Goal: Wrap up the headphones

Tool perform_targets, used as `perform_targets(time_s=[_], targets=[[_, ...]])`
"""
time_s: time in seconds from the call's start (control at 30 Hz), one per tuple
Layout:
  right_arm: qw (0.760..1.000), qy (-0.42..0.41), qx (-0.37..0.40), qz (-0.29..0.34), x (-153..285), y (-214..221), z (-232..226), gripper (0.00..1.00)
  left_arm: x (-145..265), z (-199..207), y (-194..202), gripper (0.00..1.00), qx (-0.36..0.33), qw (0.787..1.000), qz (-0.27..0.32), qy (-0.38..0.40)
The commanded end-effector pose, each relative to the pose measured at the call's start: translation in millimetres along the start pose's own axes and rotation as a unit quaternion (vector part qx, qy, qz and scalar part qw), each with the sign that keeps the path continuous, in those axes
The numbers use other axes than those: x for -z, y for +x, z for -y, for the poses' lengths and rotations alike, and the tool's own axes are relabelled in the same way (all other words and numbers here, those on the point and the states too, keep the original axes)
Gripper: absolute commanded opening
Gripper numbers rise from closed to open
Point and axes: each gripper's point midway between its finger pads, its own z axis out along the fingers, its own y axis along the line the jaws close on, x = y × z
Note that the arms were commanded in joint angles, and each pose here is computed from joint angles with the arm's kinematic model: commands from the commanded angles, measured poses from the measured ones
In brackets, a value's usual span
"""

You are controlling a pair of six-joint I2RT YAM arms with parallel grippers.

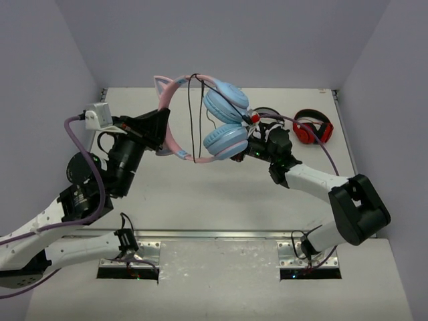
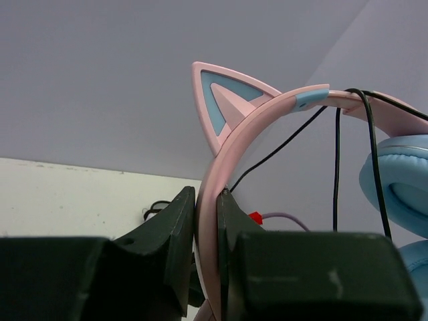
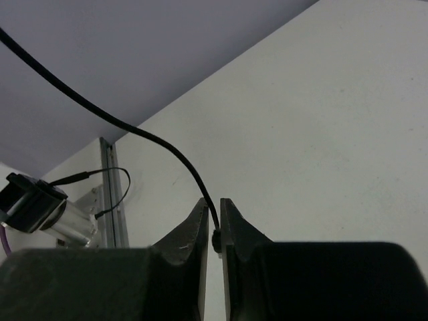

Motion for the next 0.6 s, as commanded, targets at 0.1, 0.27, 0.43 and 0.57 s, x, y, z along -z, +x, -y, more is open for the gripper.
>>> perform_targets(time_s=[0.1,0.27,0.43,0.57], targets=[[0.999,-0.03,0.003,0.035,-5,-8,-10,0.01,-7,3,-64,0.0,0.078,0.992,0.087,-0.042],[0.999,-0.022,-0.006,0.023,7,13,-24,0.01,-12,-29,-59,0.0,0.051,0.982,0.1,-0.154],[0.999,-0.009,0.03,0.039,29,19,-59,0.01,-23,-54,-47,0.0,-0.003,0.956,0.118,-0.27],[0.998,-0.004,0.057,0.018,41,40,-84,0.01,-62,-60,-31,0.0,-0.049,0.948,0.103,-0.298]])
